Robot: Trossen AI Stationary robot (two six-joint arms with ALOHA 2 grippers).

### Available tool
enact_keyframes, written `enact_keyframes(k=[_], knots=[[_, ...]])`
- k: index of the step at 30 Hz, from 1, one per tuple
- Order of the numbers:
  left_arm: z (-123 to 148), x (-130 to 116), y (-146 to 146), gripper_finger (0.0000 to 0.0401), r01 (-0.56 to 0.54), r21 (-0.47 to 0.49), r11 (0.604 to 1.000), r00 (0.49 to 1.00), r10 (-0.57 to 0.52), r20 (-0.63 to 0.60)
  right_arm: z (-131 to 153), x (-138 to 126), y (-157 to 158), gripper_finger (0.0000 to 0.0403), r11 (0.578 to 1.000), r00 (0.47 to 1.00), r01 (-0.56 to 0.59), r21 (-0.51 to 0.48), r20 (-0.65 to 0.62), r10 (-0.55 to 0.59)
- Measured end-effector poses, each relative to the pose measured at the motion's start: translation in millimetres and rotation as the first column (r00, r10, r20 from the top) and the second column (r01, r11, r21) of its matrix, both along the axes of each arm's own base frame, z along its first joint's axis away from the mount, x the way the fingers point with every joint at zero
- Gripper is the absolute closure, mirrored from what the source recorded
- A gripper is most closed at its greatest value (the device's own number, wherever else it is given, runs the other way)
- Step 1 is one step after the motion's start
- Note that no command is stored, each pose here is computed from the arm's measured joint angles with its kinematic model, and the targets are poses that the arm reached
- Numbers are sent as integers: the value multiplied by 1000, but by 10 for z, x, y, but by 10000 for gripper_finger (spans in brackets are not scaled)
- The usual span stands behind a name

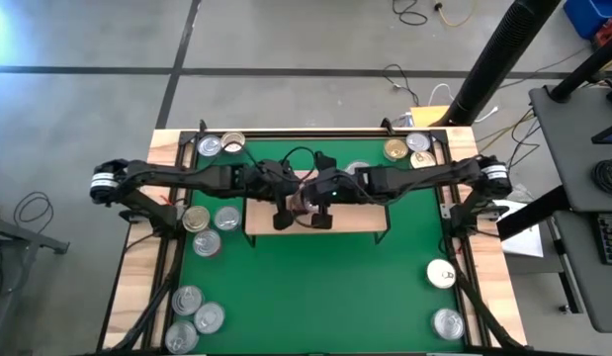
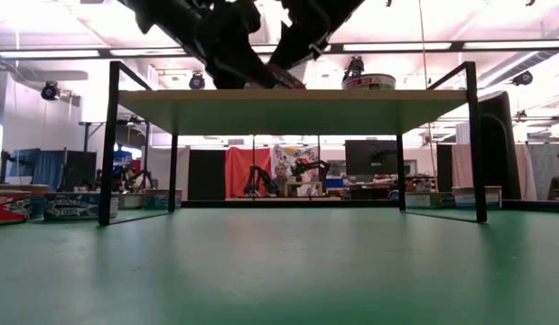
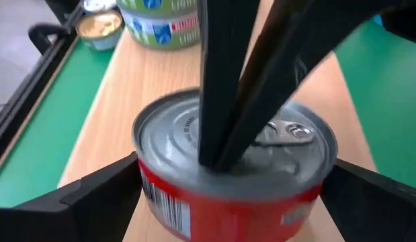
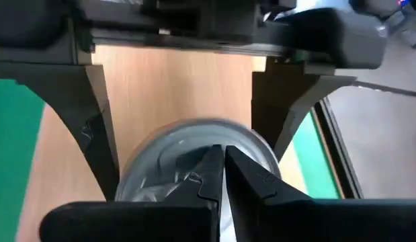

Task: Stack canned seafood by type on shelf
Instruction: Put the bottom right red tuna can on the shelf

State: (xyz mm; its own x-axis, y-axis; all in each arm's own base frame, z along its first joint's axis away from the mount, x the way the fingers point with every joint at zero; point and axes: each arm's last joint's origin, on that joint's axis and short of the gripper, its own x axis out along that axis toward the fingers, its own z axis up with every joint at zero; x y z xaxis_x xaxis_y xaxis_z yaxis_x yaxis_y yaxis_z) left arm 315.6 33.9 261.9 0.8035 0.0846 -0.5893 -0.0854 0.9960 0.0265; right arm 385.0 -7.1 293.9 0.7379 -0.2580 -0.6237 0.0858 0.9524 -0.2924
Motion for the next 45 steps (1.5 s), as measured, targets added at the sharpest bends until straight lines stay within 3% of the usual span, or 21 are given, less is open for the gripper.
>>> enact_keyframes(k=[8,17,23,32,38,45], knots=[[-109,3,-2,1,-5,-21,1000,997,3,-77,-175,32,3,390,999,996,20,30,-87,-17],[-9,-123,-15,1,13,-6,1000,988,-14,-153,-180,-64,13,390,997,986,54,53,-163,-45],[113,-162,-25,1,30,7,1000,990,-29,-138,-183,-76,10,390,996,984,72,57,-165,-62],[367,-421,-262,1,43,42,998,993,-38,-115,-186,-115,-118,390,966,955,260,11,-149,-255],[556,-576,-477,1,88,70,994,996,-86,-36,-194,-162,-243,390,917,909,399,12,-140,-394],[639,-680,-694,1,78,145,986,997,-79,0,-197,-211,-285,390,888,879,459,32,-161,-448]])
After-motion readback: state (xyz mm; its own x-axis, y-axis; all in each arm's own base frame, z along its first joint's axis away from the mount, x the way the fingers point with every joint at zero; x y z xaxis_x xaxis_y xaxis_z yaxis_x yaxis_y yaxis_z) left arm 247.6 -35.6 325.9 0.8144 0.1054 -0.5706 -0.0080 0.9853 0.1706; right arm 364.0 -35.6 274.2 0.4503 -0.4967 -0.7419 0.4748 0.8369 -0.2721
